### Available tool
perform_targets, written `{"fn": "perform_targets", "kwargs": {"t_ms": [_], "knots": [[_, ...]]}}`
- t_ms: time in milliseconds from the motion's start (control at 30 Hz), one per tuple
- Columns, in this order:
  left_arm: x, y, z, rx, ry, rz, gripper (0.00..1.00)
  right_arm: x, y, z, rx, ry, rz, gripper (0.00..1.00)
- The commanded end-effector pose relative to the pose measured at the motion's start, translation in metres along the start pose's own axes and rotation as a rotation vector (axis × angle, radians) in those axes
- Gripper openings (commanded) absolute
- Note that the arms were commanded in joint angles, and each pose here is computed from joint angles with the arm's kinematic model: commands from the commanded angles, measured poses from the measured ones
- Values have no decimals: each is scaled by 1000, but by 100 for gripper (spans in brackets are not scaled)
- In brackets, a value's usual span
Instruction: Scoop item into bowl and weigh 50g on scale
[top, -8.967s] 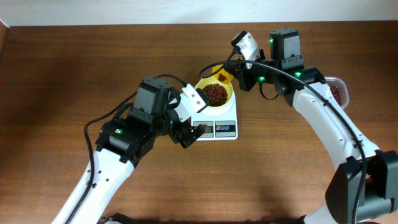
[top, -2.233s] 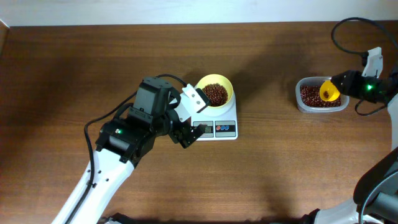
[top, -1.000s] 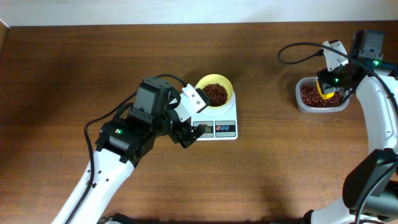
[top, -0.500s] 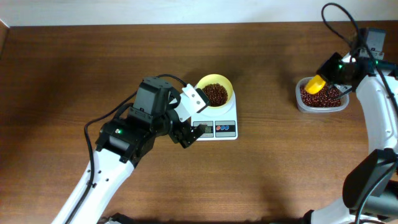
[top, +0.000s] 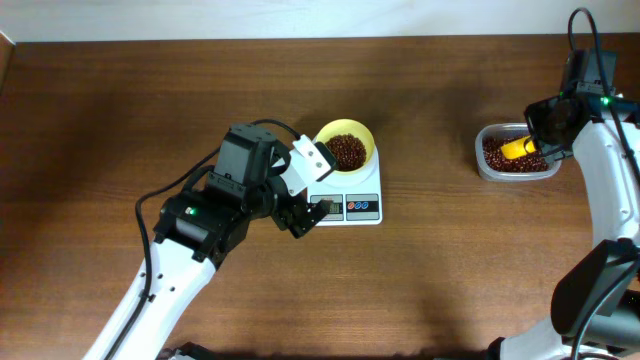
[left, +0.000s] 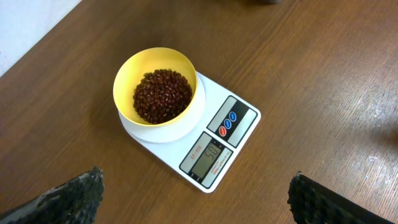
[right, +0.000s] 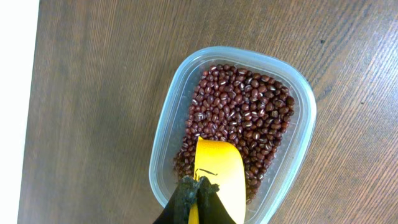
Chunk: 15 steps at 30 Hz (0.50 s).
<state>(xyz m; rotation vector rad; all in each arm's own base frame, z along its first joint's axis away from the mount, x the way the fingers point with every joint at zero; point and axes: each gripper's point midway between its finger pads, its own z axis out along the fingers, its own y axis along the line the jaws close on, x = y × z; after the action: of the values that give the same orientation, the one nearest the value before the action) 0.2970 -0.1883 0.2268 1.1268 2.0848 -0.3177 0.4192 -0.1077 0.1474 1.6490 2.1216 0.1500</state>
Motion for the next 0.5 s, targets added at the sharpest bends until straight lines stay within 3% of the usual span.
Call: {"fn": "perform_targets", "kwargs": {"t_ms": [0,167,267,467], "knots": [[-1,-3,-2,9,-8,12,99,-8,6,-7,-9,-39,19,14],[-1,-3,-2,9,-8,12,99,-8,6,-7,-9,-39,18,17],[-1,-3,-2,9,-8,12,99,-7,6,-7,-9,-39,17,31],[-1,-3,-2,9,-8,12,99,-7,6,-7,-9,-39,17,44]]}}
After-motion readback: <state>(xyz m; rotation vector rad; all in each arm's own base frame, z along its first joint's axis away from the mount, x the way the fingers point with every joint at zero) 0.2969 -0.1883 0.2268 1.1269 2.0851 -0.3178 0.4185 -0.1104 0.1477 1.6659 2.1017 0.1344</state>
